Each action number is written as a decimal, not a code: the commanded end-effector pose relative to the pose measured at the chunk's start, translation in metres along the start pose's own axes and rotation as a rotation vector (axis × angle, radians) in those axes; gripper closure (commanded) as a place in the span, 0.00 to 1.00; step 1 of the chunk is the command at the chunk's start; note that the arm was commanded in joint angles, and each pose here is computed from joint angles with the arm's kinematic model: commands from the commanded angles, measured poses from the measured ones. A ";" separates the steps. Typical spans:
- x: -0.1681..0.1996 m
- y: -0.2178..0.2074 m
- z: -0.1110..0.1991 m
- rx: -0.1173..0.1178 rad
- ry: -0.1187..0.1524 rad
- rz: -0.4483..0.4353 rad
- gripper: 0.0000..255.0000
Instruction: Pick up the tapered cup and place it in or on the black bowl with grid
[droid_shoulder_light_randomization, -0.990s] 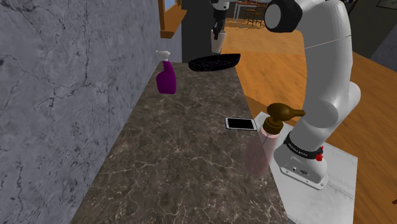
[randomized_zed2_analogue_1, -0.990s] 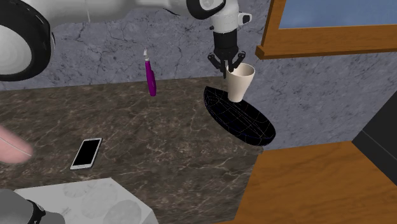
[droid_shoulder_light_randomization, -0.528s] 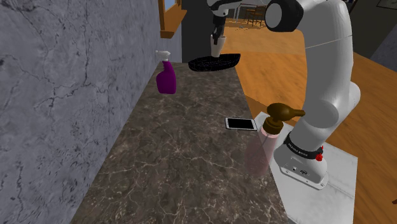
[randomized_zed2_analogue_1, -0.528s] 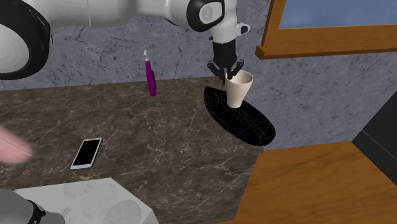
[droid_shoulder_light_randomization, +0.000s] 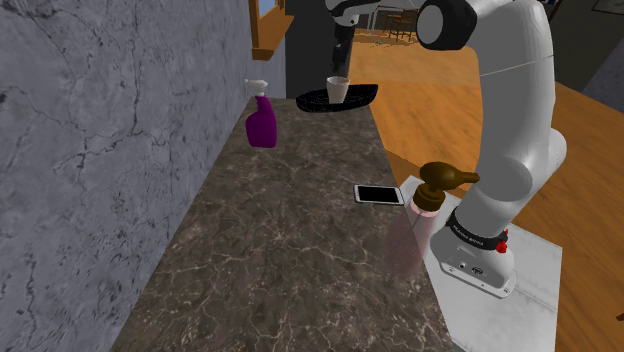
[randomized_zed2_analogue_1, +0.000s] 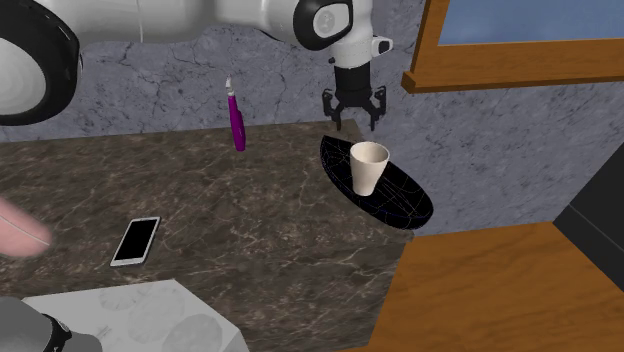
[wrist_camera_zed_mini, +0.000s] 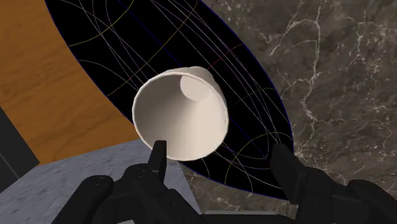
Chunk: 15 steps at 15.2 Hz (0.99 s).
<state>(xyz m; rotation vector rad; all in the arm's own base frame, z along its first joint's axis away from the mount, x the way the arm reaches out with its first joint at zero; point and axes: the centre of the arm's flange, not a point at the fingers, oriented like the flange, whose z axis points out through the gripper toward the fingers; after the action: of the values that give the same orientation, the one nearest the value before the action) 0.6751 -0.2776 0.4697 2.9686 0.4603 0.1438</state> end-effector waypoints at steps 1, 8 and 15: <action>0.000 0.000 0.000 0.000 0.000 0.000 0.00; 0.000 0.000 -0.050 0.000 0.000 0.000 0.00; 0.000 0.000 -0.050 0.000 0.000 0.000 0.00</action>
<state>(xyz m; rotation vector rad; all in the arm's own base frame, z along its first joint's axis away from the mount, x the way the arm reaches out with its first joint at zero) 0.6693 -0.2718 0.5191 2.9686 0.4603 0.1440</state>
